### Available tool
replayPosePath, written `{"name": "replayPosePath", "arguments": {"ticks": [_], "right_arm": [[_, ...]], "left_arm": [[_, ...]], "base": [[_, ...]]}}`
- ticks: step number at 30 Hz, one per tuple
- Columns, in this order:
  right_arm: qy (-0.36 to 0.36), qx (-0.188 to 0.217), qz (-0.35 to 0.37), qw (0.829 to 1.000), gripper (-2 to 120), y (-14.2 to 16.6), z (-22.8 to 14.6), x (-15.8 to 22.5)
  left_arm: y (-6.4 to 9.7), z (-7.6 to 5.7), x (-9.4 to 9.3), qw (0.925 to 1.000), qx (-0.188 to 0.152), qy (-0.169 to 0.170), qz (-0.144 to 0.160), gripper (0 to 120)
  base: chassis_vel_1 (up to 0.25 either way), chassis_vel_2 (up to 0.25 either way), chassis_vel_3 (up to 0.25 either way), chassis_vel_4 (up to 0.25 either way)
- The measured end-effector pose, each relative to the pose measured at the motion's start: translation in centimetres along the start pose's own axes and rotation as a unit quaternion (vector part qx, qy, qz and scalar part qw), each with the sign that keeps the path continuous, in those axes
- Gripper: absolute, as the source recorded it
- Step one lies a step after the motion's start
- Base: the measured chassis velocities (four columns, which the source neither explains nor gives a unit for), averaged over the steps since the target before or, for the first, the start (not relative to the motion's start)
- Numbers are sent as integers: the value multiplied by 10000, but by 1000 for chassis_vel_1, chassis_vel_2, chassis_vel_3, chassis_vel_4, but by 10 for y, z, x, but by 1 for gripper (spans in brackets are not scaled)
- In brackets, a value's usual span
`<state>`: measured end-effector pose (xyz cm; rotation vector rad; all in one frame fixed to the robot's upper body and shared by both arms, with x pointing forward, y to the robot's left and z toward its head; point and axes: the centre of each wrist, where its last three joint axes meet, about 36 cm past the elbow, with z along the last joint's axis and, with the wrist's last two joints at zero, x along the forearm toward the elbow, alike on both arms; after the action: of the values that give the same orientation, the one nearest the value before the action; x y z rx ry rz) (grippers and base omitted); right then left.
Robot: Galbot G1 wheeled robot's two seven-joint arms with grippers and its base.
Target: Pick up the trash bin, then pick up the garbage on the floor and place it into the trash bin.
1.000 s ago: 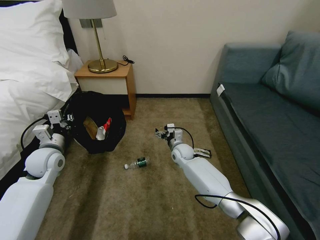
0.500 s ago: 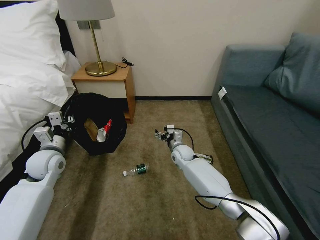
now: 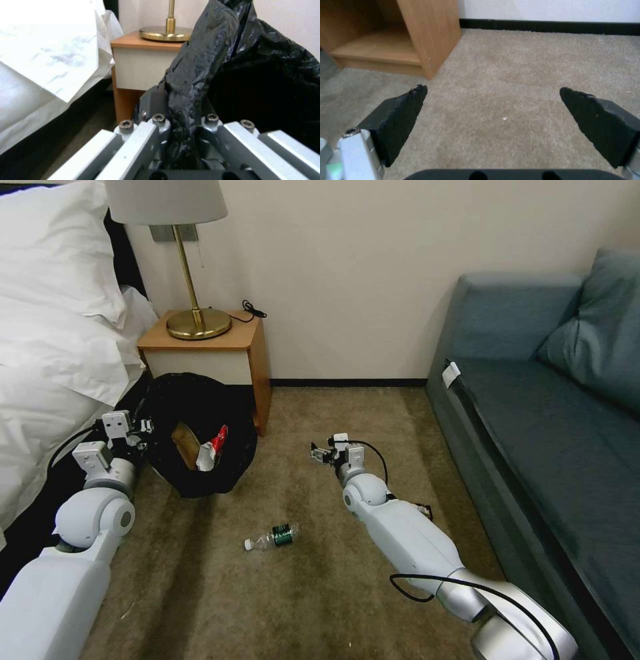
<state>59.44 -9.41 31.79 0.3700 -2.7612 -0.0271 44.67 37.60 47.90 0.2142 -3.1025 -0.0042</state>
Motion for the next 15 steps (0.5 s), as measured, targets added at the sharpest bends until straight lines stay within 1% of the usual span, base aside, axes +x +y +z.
{"name": "replayPosePath", "arguments": {"ticks": [6,15], "right_arm": [[20,18,8,10000,100,-1,2,0],[47,46,-6,10000,100,1,8,1]], "left_arm": [[-1,-1,5,10000,2,-16,10,4],[-3,2,11,10000,-22,-7,-2,4]], "base": [[-104,96,97,-81],[-88,108,93,-93]]}}
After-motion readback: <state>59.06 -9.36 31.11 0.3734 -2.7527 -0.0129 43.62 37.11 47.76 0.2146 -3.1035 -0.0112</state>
